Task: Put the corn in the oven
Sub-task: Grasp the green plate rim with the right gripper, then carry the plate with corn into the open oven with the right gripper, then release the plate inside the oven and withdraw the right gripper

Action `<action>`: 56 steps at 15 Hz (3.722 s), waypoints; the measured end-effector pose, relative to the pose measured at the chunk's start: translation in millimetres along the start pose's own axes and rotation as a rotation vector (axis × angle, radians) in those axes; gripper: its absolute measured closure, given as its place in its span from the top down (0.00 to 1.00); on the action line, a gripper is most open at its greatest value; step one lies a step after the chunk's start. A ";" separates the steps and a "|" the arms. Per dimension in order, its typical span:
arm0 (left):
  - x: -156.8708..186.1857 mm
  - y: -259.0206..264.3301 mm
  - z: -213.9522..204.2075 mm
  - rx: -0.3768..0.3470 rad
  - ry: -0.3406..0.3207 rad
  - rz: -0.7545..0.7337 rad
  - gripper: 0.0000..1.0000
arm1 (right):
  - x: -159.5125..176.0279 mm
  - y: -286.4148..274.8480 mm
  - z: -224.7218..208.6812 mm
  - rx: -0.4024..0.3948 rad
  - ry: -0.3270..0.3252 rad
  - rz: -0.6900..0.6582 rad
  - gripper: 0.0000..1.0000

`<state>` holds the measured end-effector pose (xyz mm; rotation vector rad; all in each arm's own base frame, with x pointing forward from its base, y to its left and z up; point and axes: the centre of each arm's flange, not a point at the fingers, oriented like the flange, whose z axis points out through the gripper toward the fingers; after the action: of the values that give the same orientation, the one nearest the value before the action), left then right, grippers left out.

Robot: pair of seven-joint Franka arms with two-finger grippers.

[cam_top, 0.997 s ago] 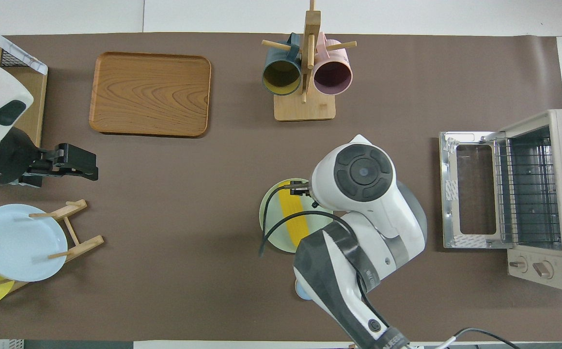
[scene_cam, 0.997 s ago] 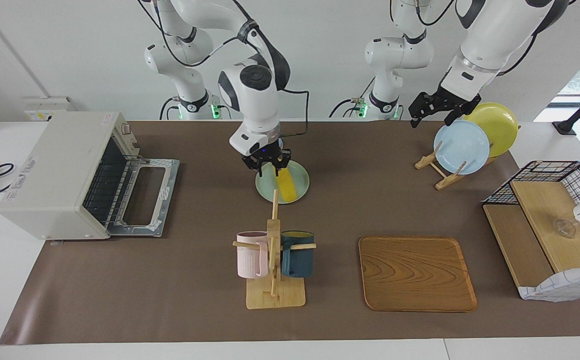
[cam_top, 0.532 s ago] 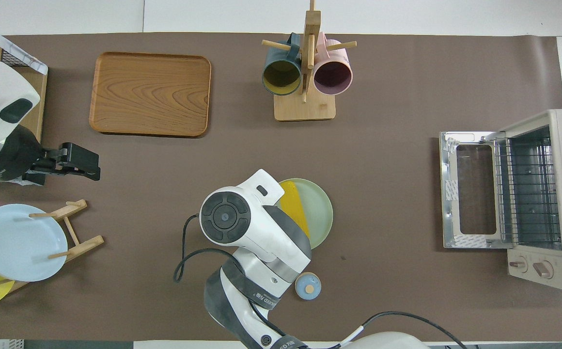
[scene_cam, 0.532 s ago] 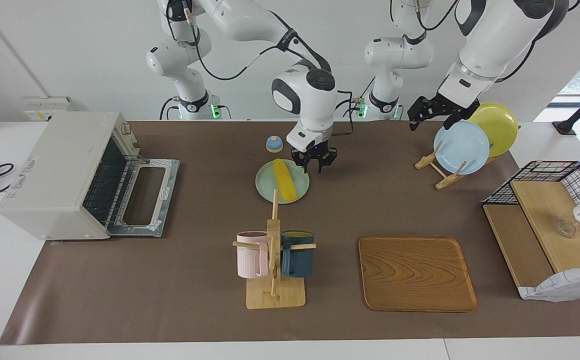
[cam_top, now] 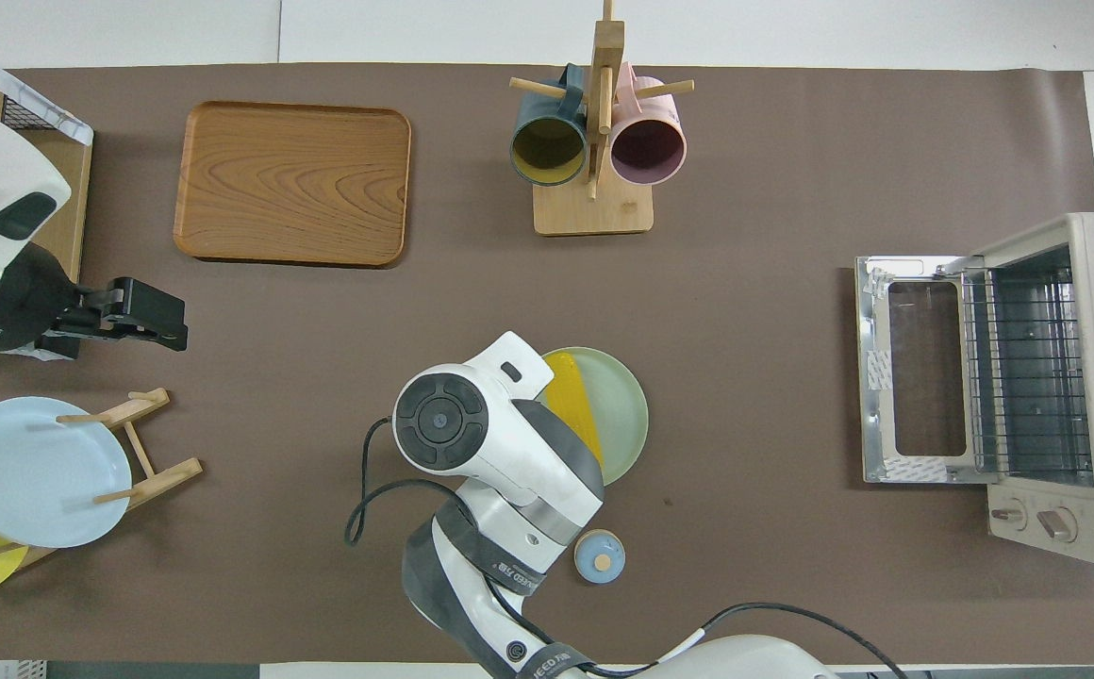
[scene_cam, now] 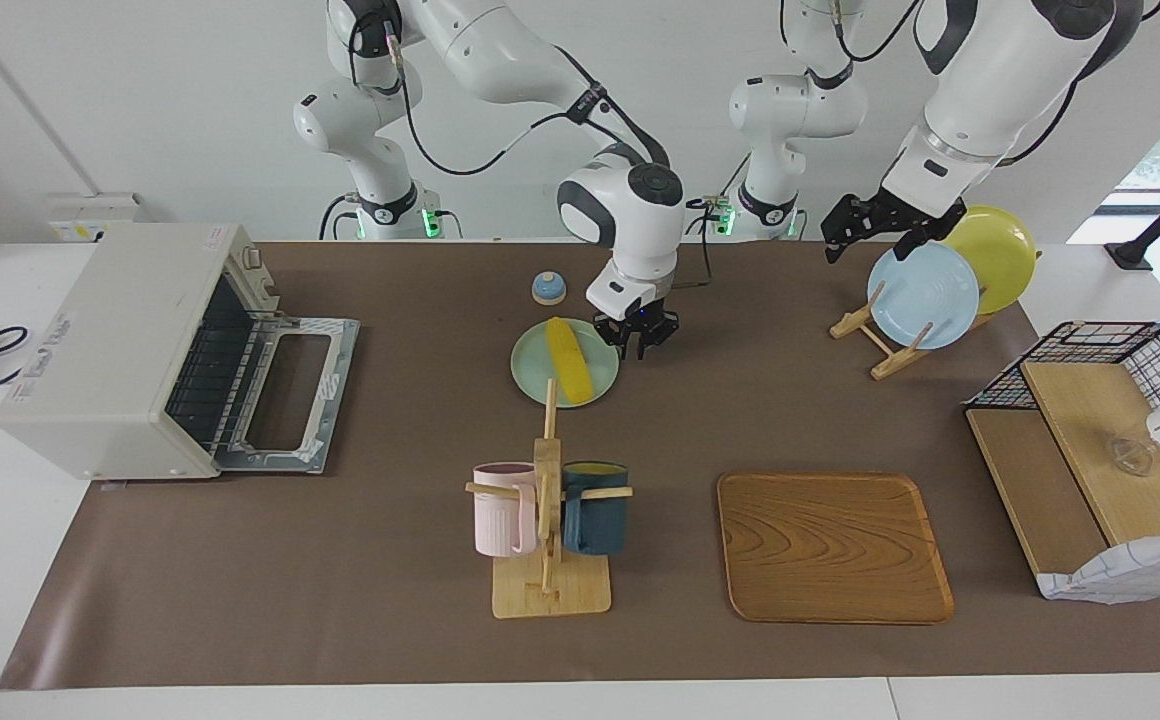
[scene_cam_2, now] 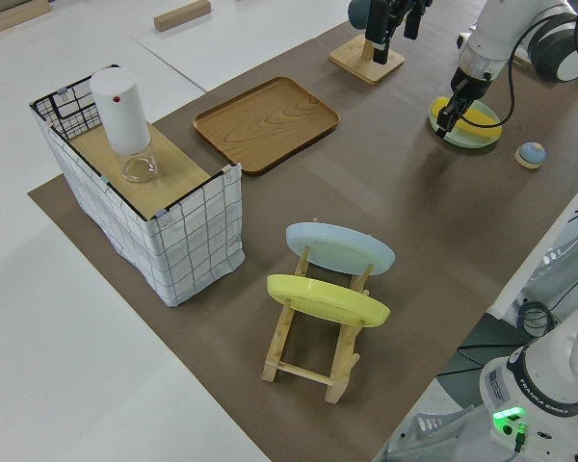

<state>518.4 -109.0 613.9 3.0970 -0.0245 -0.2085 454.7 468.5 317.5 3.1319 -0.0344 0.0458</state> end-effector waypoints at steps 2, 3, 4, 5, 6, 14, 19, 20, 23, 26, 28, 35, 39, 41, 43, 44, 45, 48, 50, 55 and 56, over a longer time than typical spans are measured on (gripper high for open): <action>0.1 -0.3 0.0 0.000 0.000 -0.001 1.00 | -4.3 4.6 11.5 -0.010 0.004 -0.009 0.31; 0.1 -0.8 -0.1 0.000 0.000 -0.002 1.00 | -6.4 6.9 16.7 -0.015 0.009 -0.016 0.31; 0.4 -2.0 -0.1 0.000 0.000 -0.004 1.00 | -8.6 9.3 21.7 -0.019 0.011 -0.021 0.31; 0.6 -3.4 -0.2 0.000 0.000 -0.007 1.00 | -10.7 11.5 25.7 -0.023 0.012 -0.024 0.31; 0.8 -4.4 -0.3 -0.001 0.000 -0.008 1.00 | -12.0 13.0 27.5 -0.025 0.012 -0.026 0.31; 0.5 -4.3 -1.2 -0.001 0.002 -0.008 1.00 | -15.6 19.4 14.2 -0.086 0.027 -0.068 0.05; -1.3 -6.9 -5.2 -0.003 0.011 -0.013 1.00 | 14.3 53.9 -8.5 -0.221 -0.007 -0.027 0.03; -1.1 -8.2 -5.3 -0.003 0.011 -0.015 1.00 | 27.1 72.6 -19.0 -0.235 -0.016 -0.002 0.03; -1.0 -8.9 -5.3 -0.003 0.012 -0.017 1.00 | 65.8 144.6 -55.5 -0.247 -0.052 0.009 0.03; -1.0 -8.9 -5.3 -0.003 0.012 -0.017 1.00 | 85.1 215.8 -81.4 -0.262 -0.111 0.010 0.03; -1.0 -8.9 -5.3 -0.003 0.012 -0.017 1.00 | 95.2 257.2 -87.1 -0.266 -0.145 0.020 0.03; -1.0 -8.9 -5.3 -0.003 0.012 -0.017 1.00 | 119.3 399.5 -68.5 -0.247 -0.276 0.017 0.03; -1.0 -8.9 -5.3 -0.003 0.012 -0.017 1.00 | 113.2 443.6 -63.3 -0.253 -0.306 -0.003 0.03; -1.0 -8.9 -5.3 -0.003 0.012 -0.017 1.00 | 112.0 471.2 -63.1 -0.238 -0.317 -0.008 0.03; -1.0 -8.9 -5.3 -0.003 0.012 -0.017 1.00 | 109.5 490.1 -57.6 -0.224 -0.304 -0.012 0.03; -1.0 -8.9 -5.3 -0.003 0.012 -0.017 1.00 | 106.2 493.3 -52.0 -0.219 -0.294 -0.015 0.03; -1.0 -8.9 -5.3 -0.003 0.012 -0.017 1.00 | 100.8 496.4 -44.9 -0.214 -0.285 -0.014 0.03; -1.0 -8.9 -5.3 -0.003 0.012 -0.017 1.00 | 88.1 506.7 -32.8 -0.198 -0.253 -0.031 0.03; -1.0 -8.9 -5.3 -0.003 0.012 -0.017 1.00 | 84.8 509.4 -37.4 -0.191 -0.243 -0.053 0.03; -1.0 -8.9 -5.3 -0.003 0.012 -0.017 1.00 | 83.4 518.0 -37.3 -0.187 -0.243 -0.064 0.03; -1.0 -8.9 -5.3 -0.003 0.012 -0.017 1.00 | 83.3 518.3 -37.4 -0.186 -0.244 -0.074 0.03</action>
<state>518.2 -99.9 618.9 3.0961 0.0018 -0.1910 525.5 -51.1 361.9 2.9307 0.0709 -0.3210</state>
